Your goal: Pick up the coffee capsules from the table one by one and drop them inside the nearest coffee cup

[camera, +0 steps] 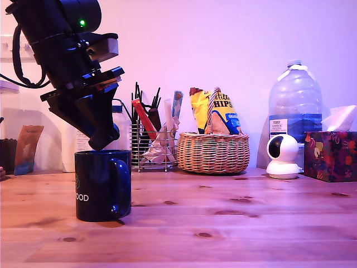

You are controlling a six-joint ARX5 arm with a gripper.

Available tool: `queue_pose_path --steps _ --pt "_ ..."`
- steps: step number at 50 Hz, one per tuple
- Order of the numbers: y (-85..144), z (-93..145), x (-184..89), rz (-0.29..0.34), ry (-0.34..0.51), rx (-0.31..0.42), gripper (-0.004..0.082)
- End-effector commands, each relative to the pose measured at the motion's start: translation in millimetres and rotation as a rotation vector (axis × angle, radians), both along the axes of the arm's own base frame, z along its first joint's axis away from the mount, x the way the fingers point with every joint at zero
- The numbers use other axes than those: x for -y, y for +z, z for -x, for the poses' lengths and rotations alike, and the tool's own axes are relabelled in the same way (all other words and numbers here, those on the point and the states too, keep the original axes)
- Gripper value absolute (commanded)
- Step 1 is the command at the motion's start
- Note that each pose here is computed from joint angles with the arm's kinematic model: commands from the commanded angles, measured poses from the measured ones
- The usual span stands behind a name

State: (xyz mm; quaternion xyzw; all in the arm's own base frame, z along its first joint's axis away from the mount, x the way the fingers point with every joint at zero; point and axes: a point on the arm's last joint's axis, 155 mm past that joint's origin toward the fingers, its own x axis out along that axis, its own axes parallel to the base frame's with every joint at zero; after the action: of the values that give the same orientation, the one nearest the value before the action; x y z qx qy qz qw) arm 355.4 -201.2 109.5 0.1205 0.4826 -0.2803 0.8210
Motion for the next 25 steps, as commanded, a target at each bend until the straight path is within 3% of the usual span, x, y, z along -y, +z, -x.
queue_pose_path --steps 1,18,21,25 --pt "-4.8 -0.9 0.8 -0.008 -0.004 -0.008 0.0199" --pt "-4.7 -1.4 0.2 -0.007 -0.002 -0.008 0.0214" --pt "-4.3 -2.1 0.5 -0.005 -0.001 -0.005 0.0345" --pt "-3.8 -3.0 0.7 0.001 0.013 -0.006 0.065"
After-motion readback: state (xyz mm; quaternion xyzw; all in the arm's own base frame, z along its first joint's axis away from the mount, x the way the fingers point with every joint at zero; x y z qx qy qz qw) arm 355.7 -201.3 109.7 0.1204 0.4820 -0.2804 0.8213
